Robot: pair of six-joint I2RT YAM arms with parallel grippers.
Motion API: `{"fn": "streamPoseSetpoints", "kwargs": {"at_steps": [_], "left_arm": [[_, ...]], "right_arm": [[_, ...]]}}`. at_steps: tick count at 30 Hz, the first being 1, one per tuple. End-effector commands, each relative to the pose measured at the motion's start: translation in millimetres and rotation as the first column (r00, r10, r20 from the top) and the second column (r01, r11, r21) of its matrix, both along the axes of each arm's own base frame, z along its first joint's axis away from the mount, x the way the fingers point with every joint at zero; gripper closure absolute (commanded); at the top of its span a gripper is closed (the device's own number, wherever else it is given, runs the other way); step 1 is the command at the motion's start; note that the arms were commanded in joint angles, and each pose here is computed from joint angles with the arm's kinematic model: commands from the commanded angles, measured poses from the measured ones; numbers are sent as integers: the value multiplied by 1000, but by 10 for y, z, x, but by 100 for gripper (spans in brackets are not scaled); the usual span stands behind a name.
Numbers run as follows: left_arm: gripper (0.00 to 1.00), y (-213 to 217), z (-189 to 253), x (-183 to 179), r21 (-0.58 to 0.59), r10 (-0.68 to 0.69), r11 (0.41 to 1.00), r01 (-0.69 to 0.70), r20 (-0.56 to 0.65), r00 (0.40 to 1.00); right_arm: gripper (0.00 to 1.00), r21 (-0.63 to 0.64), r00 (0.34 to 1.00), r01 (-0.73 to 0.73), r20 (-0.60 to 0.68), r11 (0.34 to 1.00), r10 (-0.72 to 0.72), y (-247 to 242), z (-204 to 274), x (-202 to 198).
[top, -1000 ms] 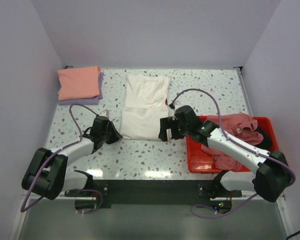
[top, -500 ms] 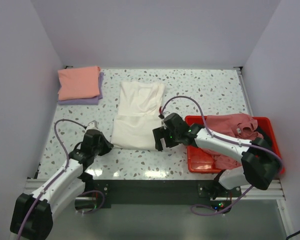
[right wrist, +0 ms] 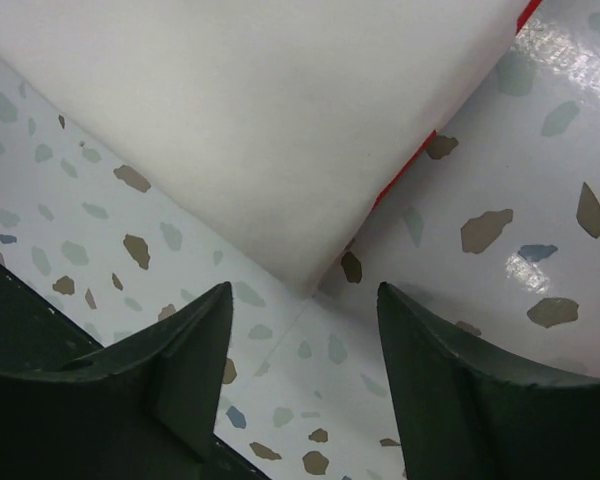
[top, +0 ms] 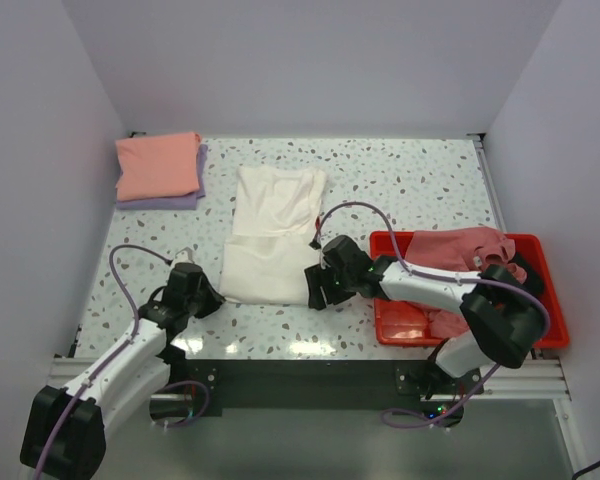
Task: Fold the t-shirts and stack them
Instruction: Fold the tshirt
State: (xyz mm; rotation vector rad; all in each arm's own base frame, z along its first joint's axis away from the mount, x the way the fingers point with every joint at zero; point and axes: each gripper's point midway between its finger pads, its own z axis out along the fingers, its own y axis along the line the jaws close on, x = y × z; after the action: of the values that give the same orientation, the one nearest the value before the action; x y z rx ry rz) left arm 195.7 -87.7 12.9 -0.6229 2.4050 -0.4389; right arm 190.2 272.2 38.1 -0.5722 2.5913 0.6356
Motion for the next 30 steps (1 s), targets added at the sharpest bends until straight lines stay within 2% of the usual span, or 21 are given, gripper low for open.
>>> {"fn": "streamPoseSetpoints", "kwargs": {"at_steps": [1, 4, 7, 8, 12, 16, 19, 21, 22, 25, 27, 30], "left_arm": [[100, 31, -5, 11, 2, 27, 1000, -27, -3, 1000], [100, 36, -2, 15, 0, 35, 999, -35, 0, 999], [100, 37, 0, 15, -3, 41, 999, -41, 1, 999], [100, 36, -4, 11, -7, 46, 999, -46, -3, 999], [100, 4, -11, -38, -39, 64, 997, -65, -34, 997], [100, -16, 81, -211, -72, 101, 991, -112, -131, 986], [100, -78, 227, -265, -119, 83, 988, -98, -125, 989], [100, -124, 434, -226, -170, 82, 981, -92, -63, 995], [100, -110, 485, -254, -172, 87, 980, -96, -60, 994], [100, -70, 884, -209, -192, 104, 977, -94, 45, 994], [100, 28, 1207, -166, -169, 124, 981, -100, 138, 983], [100, 119, 1520, -163, -152, 142, 982, -111, 212, 967]], "right_arm": [[40, 43, 999, -50, 22, 998, 49, 152, -49, 25], [46, 37, 999, -51, 12, 998, 50, 160, -109, 13], [58, 40, 998, -55, -7, 998, 55, 174, -171, -36], [68, 43, 998, -57, -9, 997, 57, 185, -181, -40], [91, 61, 997, -65, -44, 996, 68, 221, -173, -126], [93, 85, 992, -72, -94, 994, 80, 201, -48, -337], [93, 109, 989, -76, -119, 991, 89, 158, 126, -453], [93, 129, 981, -95, -155, 987, 114, 126, 243, -577], [93, 142, 979, -103, -161, 984, 126, 140, 319, -599], [94, 185, 961, -149, -203, 971, 186, 132, 542, -767], [94, 219, 944, -193, -225, 956, 242, 132, 752, -881], [94, 243, 912, -234, -282, 941, 299, 88, 942, -1055]]}}
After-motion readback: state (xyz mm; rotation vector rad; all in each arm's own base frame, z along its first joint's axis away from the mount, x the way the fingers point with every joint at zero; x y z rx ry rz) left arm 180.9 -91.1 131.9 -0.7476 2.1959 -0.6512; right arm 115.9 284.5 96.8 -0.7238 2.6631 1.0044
